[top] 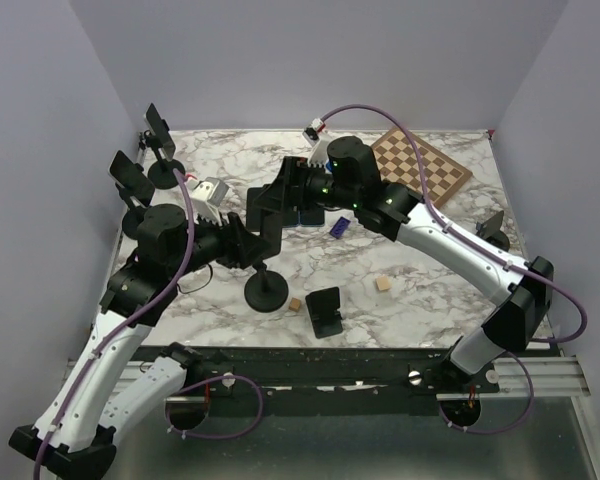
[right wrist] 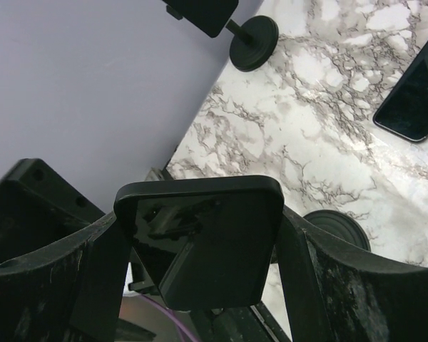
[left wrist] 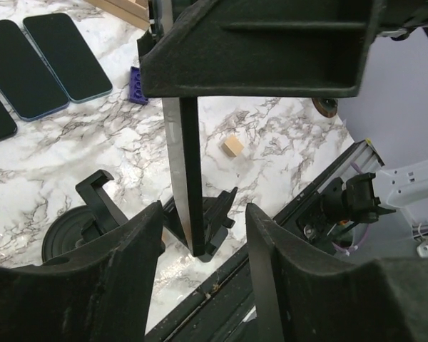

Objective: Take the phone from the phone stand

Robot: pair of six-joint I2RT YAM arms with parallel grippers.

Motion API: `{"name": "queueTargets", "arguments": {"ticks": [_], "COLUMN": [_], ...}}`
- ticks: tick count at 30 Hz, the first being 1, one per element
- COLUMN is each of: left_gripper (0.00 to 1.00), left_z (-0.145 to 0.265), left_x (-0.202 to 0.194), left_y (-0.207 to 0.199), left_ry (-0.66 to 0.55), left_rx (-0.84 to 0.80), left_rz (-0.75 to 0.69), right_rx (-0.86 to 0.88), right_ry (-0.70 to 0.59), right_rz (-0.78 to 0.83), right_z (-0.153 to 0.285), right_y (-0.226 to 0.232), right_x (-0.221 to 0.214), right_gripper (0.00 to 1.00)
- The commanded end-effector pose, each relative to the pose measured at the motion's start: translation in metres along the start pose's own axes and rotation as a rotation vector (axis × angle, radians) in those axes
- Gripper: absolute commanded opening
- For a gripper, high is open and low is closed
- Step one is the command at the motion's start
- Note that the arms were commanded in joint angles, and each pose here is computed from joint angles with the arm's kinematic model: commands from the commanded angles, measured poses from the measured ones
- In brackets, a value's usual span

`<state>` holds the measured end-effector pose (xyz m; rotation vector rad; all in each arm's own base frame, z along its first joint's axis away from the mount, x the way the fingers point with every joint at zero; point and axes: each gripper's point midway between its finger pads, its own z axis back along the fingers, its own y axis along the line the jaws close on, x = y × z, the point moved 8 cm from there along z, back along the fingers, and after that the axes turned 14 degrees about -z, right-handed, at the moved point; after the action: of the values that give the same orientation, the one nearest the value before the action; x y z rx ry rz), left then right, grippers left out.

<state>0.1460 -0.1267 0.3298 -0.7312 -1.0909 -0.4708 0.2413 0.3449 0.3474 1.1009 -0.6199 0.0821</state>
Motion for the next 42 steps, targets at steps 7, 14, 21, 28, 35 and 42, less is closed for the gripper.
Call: {"name": "queueTargets", "arguments": {"ticks": [7, 14, 21, 28, 35, 42], "left_gripper": [0.43, 0.28, 0.06, 0.0, 0.0, 0.0], "left_z": [-0.011, -0.021, -0.024, -0.02, -0.015, -0.012], "left_x": [0.014, 0.019, 0.032, 0.046, 0.056, 0.058], "left_y": [-0.001, -0.002, -0.005, -0.009, -0.006, 0.029], "left_ry": [-0.023, 0.014, -0.04, -0.08, -0.088, -0.031], "left_rx": [0.104, 0.149, 0.139, 0.137, 0.189, 0.346], "left_rz": [-0.055, -0.082, -0.09, -0.106, -0.128, -0.116], "right_rx": [0.126, 0.161, 0.181, 0.17, 0.056, -0.127], "right_ry": [-0.041, -0.05, -0.069, -0.097, -0.253, -0.465], "right_rz": [-0.043, -0.055, -0.048, -0.036, 0.044, 0.091], "right_z": [0.015, 0.022, 0.037, 0.044, 0.072, 0.12], "right_y": [0.023, 0.029, 0.034, 0.034, 0.035, 0.017], "right_x": [0.003, 0.0, -0.001, 0.001, 0.018, 0.027], "right_gripper": [0.01, 0.01, 0.01, 0.57, 1.0, 1.0]}}
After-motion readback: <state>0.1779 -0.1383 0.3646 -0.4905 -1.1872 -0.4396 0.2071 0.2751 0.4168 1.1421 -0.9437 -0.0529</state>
